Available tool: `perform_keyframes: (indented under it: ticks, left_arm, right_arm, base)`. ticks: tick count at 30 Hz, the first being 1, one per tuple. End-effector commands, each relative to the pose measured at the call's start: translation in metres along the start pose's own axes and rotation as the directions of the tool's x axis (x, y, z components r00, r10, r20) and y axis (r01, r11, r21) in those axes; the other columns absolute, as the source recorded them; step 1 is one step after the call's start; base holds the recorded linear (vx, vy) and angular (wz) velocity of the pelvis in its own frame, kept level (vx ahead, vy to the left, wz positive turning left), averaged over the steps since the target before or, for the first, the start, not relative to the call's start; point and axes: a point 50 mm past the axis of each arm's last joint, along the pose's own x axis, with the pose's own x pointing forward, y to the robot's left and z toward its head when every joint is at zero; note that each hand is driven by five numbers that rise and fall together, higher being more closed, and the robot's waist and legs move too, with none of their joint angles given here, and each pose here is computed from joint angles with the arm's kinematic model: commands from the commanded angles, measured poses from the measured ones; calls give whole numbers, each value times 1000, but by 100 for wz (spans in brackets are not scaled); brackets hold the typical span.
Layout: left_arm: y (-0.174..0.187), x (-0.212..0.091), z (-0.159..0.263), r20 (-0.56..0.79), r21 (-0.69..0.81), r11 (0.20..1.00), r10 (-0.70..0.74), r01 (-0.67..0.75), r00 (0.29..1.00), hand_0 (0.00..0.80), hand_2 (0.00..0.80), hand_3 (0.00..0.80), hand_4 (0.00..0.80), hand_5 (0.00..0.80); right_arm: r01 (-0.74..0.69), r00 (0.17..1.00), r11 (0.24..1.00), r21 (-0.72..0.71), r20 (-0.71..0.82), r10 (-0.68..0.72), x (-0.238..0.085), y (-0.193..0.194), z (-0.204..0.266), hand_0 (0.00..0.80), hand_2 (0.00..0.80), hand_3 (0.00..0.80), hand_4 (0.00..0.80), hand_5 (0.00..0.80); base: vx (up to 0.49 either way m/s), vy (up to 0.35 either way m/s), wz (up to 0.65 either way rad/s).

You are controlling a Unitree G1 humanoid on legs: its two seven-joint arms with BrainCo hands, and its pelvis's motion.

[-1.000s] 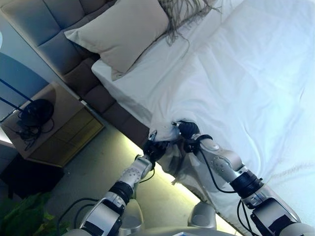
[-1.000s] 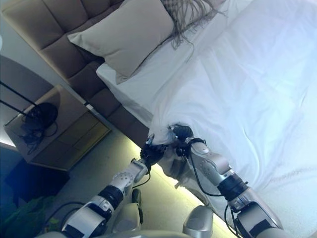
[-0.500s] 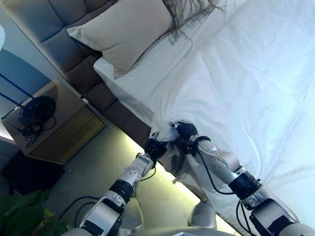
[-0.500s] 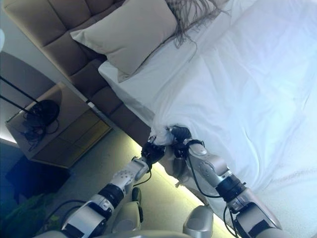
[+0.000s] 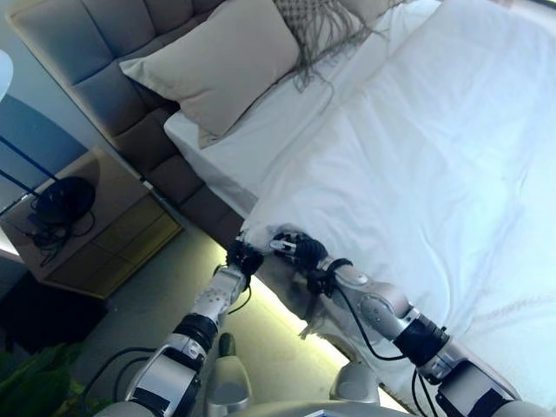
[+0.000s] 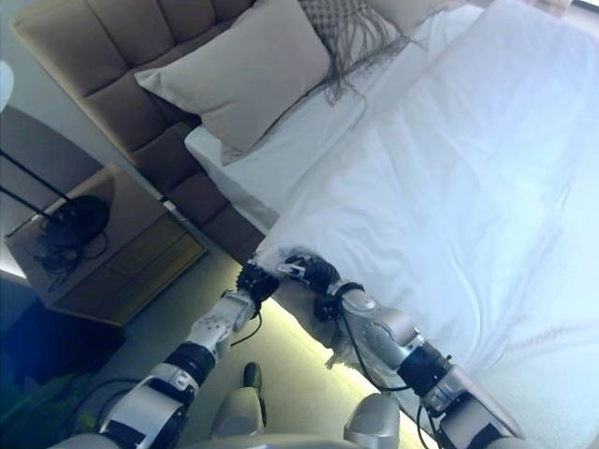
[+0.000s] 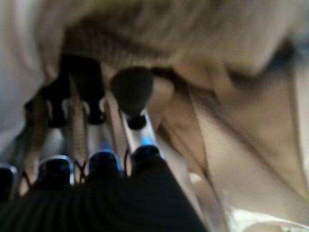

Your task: Make the bed neatly

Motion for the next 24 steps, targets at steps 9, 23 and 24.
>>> perform_keyframes:
  ticks: [9,23,24]
  left_arm:
    - [39,-35,102,308,38,999,0,-12,951,800,800,800,800,800]
    - [84,-94,148,395,1,999,35,-39,918,800,800,800,800,800]
    - [87,-98,157,414,37,997,52,-74,909,800,800,800,800,800]
  right_arm:
    - [86,996,978,192,5,-88,-73,-61,-49,0,0,0,0,0]
    - [216,960,878,428,69,-270,-129,-96,-98,0,0,0,0,0]
    - [228,955,865,446,69,-287,-134,-97,-103,0,0,0,0,0]
  base:
    - [118,104,-23]
    - [-59,112,-59]
    - [-205,101,-55]
